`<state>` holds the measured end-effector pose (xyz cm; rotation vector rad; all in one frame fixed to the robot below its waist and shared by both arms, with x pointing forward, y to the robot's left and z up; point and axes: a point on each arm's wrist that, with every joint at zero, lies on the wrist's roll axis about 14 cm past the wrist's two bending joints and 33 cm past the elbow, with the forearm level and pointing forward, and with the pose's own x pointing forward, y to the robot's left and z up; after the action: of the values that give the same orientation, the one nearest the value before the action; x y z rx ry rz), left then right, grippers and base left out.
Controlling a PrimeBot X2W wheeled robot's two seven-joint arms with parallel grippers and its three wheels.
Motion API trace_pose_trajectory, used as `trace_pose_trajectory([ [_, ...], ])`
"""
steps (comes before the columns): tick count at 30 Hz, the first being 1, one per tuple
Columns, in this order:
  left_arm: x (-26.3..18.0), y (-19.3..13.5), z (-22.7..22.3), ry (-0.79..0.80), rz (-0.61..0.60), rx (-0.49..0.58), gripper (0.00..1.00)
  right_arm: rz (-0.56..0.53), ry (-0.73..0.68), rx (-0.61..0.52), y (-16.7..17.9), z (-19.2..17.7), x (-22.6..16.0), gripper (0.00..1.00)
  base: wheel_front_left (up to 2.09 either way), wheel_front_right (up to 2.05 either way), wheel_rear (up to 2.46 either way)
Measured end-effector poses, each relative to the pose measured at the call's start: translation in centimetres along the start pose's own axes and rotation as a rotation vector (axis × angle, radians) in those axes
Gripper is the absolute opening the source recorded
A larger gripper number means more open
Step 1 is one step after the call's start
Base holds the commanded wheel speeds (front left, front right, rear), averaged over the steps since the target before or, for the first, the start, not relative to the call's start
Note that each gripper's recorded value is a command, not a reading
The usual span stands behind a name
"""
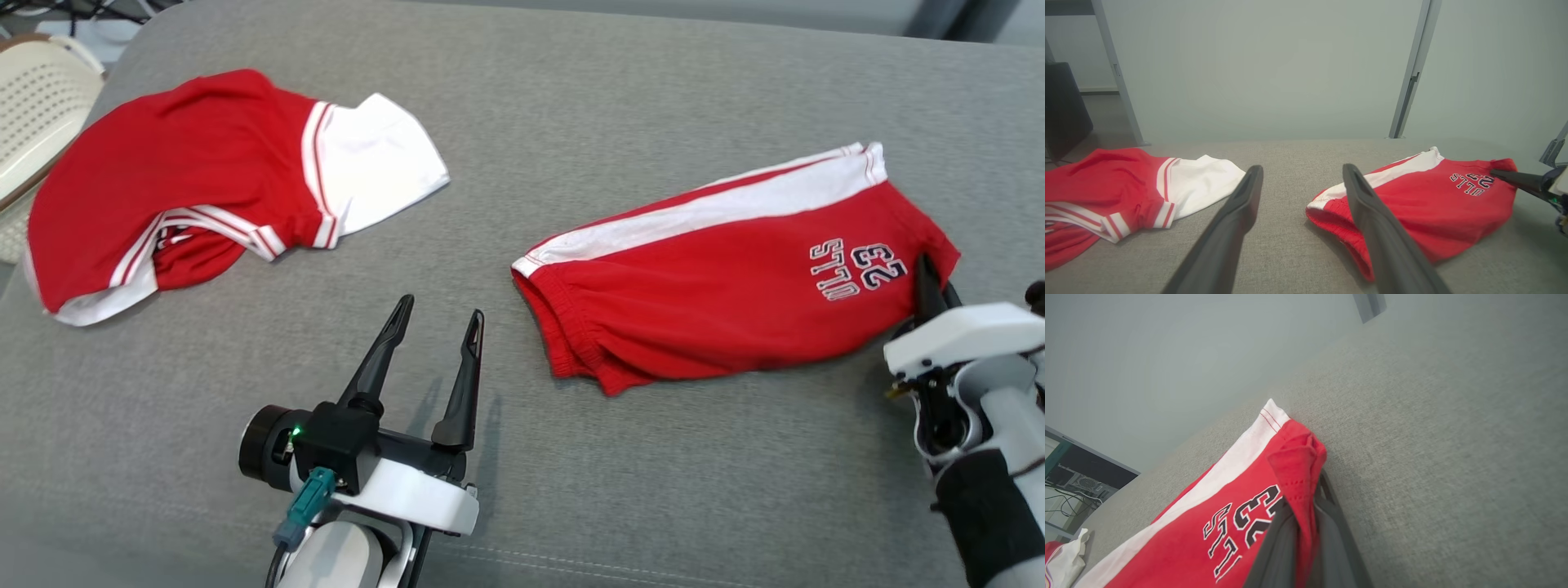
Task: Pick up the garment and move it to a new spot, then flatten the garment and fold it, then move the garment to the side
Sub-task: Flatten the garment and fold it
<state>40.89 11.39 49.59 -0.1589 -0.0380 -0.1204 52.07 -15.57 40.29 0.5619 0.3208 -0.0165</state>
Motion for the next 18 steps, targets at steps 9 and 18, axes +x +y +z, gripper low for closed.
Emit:
trace_pose_trajectory([
  [9,0.8,-2.7,0.4,-0.020,-0.080,-0.006,1.00,-0.106,-0.119,0.038,-4.8,1.6,-5.2,0.00,0.00,0.00,0.00],
  [18,0.1,-5.2,0.9,-0.027,-0.145,-0.024,1.00,-0.223,-0.131,-0.033,-8.4,1.0,-10.1,0.85,0.00,0.00,0.00],
])
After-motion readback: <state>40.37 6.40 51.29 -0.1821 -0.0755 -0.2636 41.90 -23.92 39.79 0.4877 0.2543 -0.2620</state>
